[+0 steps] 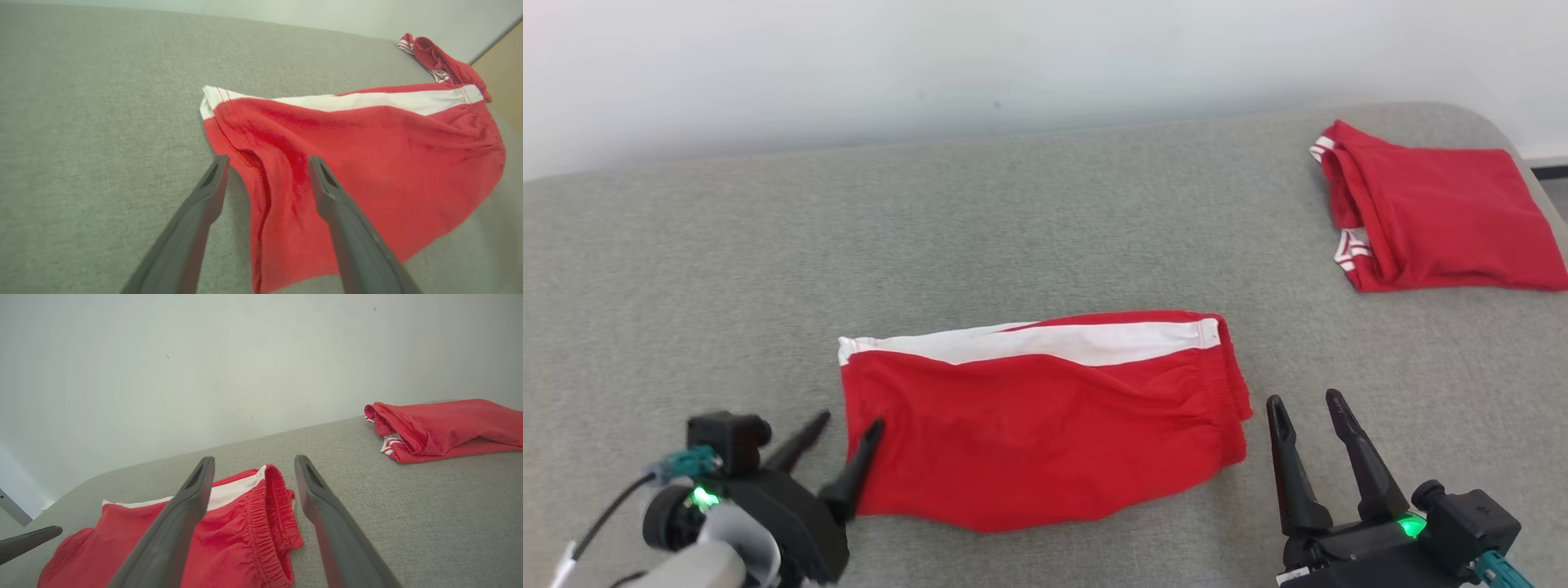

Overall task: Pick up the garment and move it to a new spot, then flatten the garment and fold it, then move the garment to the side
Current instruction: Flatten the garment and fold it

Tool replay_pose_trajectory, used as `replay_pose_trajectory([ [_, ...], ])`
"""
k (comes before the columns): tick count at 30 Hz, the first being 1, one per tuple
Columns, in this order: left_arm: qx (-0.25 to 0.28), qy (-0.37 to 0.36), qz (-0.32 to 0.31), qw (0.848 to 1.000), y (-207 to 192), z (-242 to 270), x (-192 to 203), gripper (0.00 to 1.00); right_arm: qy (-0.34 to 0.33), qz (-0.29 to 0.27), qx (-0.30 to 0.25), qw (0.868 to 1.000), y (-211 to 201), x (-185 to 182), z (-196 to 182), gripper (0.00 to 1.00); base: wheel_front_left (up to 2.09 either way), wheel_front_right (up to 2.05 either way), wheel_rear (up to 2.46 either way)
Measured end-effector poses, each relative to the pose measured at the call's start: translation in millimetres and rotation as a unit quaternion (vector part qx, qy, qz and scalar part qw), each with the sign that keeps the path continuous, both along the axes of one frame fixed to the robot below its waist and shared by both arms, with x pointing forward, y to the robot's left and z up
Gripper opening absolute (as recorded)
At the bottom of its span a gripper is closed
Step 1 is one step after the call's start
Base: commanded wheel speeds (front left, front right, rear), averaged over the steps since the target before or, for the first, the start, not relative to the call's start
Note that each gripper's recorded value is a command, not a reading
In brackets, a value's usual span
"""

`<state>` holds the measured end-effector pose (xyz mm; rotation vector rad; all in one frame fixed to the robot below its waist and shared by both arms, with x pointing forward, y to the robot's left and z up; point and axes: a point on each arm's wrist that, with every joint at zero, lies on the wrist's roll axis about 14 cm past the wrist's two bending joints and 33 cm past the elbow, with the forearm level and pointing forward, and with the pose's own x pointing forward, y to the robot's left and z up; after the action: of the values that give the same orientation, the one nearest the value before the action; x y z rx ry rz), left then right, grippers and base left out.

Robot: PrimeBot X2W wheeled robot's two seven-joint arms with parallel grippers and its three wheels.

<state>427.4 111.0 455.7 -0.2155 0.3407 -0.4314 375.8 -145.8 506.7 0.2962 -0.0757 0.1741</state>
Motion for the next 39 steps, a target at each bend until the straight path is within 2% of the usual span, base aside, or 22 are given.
replay_pose_trajectory([
  [5, -0.02, -0.092, 0.063, 0.994, 22.2, 49.7, 18.7, 1.0, -0.012, 0.004, 0.0, 1.0, 2.2, 1.4, 7.8, 1.0, 0.0, 0.0, 0.0],
  [6, -0.02, -0.092, 0.063, 0.994, 22.2, 49.7, 18.7, 1.0, -0.012, 0.004, 0.0, 1.0, 2.2, 1.4, 7.8, 1.0, 0.0, 0.0, 0.0],
  [14, -0.047, -0.194, 0.158, 0.967, 63.8, 93.3, 4.2, 1.0, -0.033, 0.007, -0.004, 0.999, 2.8, 3.2, 21.1, 1.0, 0.0, 0.0, 0.0],
  [20, -0.013, -0.244, 0.196, 0.95, 84.4, 106.5, -11.2, 1.0, -0.044, 0.009, -0.011, 0.999, 4.1, 4.2, 27.5, 1.0, 0.0, 0.0, 0.0],
  [25, 0.032, -0.26, 0.215, 0.941, 94.0, 103.6, -25.0, 1.0, -0.048, 0.006, -0.023, 0.999, 1.7, 4.0, 28.8, 1.0, 0.0, 0.0, 0.0],
  [28, 0.034, -0.258, 0.234, 0.937, 99.7, 99.7, -33.1, 1.0, -0.047, -0.001, -0.029, 0.998, -2.3, 2.7, 28.0, 1.0, 0.0, 0.0, 0.0],
  [39, 0.068, -0.227, 0.239, 0.942, 103.4, 69.8, -62.4, 1.0, -0.009, -0.022, -0.047, 0.999, -15.5, -11.4, 3.3, 1.0, 0.0, 0.0, 0.0],
])
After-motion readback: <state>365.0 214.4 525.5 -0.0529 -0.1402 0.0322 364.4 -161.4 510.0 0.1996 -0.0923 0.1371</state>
